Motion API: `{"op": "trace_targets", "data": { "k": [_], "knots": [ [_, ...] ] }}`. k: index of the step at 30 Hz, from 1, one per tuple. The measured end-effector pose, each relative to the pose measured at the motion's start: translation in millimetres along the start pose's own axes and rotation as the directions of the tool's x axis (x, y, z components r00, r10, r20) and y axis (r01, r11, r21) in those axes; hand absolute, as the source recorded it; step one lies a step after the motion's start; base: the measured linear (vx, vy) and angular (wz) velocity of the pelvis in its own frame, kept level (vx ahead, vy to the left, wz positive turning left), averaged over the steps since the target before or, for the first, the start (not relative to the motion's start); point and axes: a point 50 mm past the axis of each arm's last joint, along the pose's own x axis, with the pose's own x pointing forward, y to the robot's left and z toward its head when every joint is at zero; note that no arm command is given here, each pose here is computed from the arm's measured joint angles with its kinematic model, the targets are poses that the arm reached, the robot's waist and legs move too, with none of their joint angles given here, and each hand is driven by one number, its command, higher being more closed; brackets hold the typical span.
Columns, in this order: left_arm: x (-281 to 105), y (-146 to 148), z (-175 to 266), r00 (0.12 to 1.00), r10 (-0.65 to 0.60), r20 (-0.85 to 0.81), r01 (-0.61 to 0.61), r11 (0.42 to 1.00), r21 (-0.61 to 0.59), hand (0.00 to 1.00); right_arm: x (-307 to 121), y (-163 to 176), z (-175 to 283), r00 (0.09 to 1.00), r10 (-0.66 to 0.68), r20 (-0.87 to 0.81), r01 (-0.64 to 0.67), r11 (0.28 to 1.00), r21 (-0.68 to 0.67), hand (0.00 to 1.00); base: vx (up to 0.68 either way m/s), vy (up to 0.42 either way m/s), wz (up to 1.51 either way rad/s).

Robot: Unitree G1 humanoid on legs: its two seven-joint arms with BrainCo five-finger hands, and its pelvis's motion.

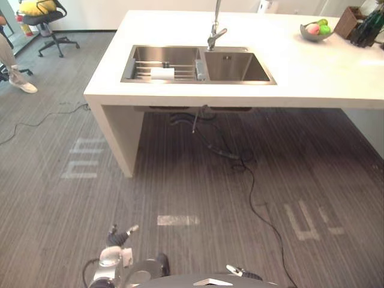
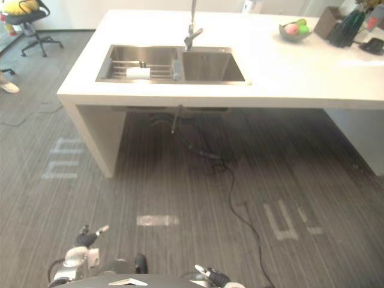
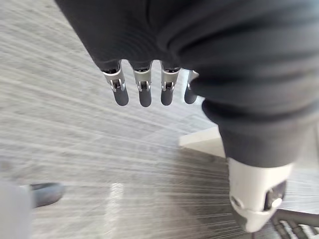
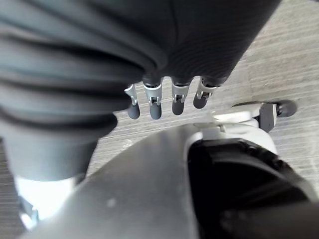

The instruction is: Walk over to the sink, pick up the cup, carry it to the dishwasher, place the cup inside the dishwasher, then close the dishwasher door

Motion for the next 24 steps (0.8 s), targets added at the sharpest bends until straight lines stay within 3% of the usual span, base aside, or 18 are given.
{"op": "trace_targets", "data": {
  "k": [4, 8, 9, 10, 12, 15, 16, 21, 24],
  "knots": [
    [0, 7, 50, 0.970, 0.118, 0.211, -0.114, 0.993, -0.030, 0.00, 0, 3, 12, 0.998, 0.008, 0.065, -0.010, 1.000, 0.023, 0.00, 0.14, 0.036, 0.06],
    [-16, 9, 132, 0.840, 0.217, 0.497, -0.188, 0.976, -0.108, 0.00, -2, -3, 12, 0.996, -0.010, 0.085, 0.005, 0.998, 0.058, 0.00, 0.02, -0.037, 0.44],
    [-30, 12, 175, 0.737, 0.229, 0.636, -0.205, 0.972, -0.113, 0.00, -7, -10, -1, 0.997, -0.038, 0.068, 0.032, 0.996, 0.082, 0.00, -0.10, -0.055, 0.54],
    [-32, 14, 181, 0.717, 0.232, 0.658, -0.211, 0.971, -0.112, 0.00, -8, -11, -4, 0.997, -0.042, 0.064, 0.037, 0.996, 0.083, 0.00, 0.17, -0.157, 0.63],
    [-58, 31, 221, 0.538, 0.271, 0.798, -0.280, 0.951, -0.134, 0.00, -13, -8, -26, 0.999, -0.040, 0.026, 0.038, 0.996, 0.085, 0.00, 0.53, -0.292, 0.46],
    [-91, 40, 246, 0.352, 0.290, 0.890, -0.327, 0.929, -0.173, 0.00, -17, -1, -48, 0.999, -0.015, -0.030, 0.017, 0.997, 0.075, 0.00, 0.53, -0.356, 0.42],
    [-103, 35, 251, 0.293, 0.274, 0.916, -0.332, 0.927, -0.172, 0.00, -20, -16, -43, 0.998, -0.037, -0.043, 0.038, 0.999, 0.013, 0.00, 0.54, -0.323, 0.10],
    [-117, 36, 259, 0.228, 0.282, 0.932, -0.353, 0.916, -0.191, 0.00, -22, -31, -37, 0.995, -0.044, -0.094, 0.043, 0.999, -0.019, 0.00, 0.52, -0.326, -0.05],
    [-119, 55, 269, 0.188, 0.307, 0.933, -0.410, 0.888, -0.209, 0.00, -23, -30, -45, 0.990, -0.045, -0.133, 0.047, 0.999, 0.011, 0.00, 0.42, -0.235, -0.16]
  ]
}}
